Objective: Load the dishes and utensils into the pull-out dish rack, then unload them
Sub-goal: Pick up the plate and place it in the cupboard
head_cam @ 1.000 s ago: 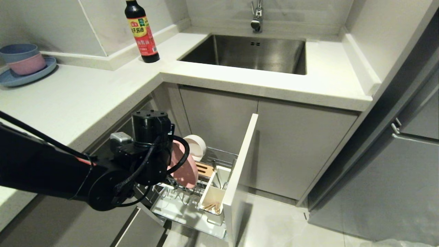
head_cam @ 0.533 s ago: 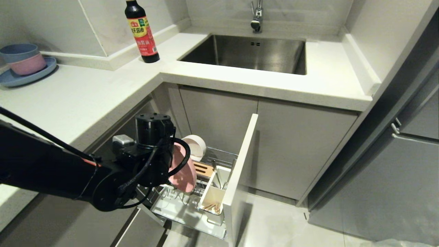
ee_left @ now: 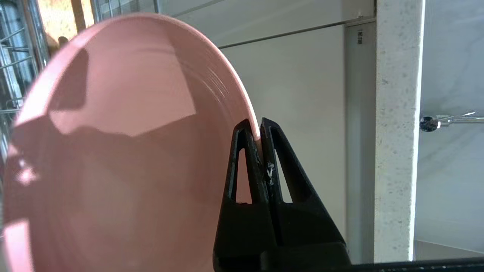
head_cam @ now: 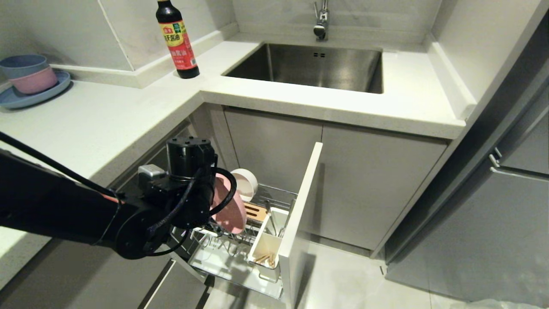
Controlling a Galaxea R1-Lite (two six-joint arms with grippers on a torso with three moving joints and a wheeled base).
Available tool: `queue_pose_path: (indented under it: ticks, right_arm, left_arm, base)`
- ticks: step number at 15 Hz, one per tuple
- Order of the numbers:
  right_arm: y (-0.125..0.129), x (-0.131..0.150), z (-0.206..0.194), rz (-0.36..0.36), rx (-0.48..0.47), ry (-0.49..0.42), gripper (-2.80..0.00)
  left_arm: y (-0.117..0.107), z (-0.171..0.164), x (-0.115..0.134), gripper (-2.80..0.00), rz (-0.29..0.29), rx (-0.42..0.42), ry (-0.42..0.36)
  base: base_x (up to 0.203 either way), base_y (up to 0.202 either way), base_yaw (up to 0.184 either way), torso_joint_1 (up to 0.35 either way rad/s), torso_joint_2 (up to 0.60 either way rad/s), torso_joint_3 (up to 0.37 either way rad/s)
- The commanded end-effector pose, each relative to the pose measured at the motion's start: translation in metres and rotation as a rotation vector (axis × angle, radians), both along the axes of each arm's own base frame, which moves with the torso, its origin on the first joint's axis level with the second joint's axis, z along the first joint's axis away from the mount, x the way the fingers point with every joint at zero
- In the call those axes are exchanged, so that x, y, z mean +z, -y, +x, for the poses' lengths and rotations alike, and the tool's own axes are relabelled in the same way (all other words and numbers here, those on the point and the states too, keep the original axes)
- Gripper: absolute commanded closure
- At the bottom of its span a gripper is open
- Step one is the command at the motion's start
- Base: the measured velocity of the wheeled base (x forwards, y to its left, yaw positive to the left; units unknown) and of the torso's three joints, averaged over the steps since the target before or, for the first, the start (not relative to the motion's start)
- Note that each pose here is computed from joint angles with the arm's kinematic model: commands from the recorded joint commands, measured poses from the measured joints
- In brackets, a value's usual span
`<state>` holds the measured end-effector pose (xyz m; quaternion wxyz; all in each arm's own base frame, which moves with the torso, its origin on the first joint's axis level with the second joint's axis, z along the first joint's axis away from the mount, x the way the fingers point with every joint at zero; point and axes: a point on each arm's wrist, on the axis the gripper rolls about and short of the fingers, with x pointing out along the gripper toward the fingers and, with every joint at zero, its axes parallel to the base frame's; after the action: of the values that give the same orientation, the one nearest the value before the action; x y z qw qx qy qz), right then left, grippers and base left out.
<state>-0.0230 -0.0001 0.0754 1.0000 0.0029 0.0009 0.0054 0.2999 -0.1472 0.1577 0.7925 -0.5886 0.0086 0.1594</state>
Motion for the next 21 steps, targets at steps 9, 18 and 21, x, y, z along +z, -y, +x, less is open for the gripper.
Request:
queue_pose_path:
  ticks: [9,18,21]
  right_arm:
    - [0.0,0.0,0.0,0.0,0.001,0.001,0.0]
    - [0.0,0.0,0.0,0.0,0.001,-0.001,0.0]
    - [0.0,0.0,0.0,0.0,0.001,0.0,0.0]
  left_arm:
    - [-0.002,0.0,0.005,0.0,-0.046,0.011,0.047]
    - [0.002,0.008,-0.01,0.0,-0.049,0.009,0.026]
    - [0.002,0.01,-0.015,0.0,-0.045,0.013,0.016]
  base:
    - [0.0,0.0,0.0,0.0,0.0,0.0]
    - [0.0,0.0,0.0,0.0,0.0,0.0]
    - [0.0,0.0,0.0,0.0,0.0,0.0]
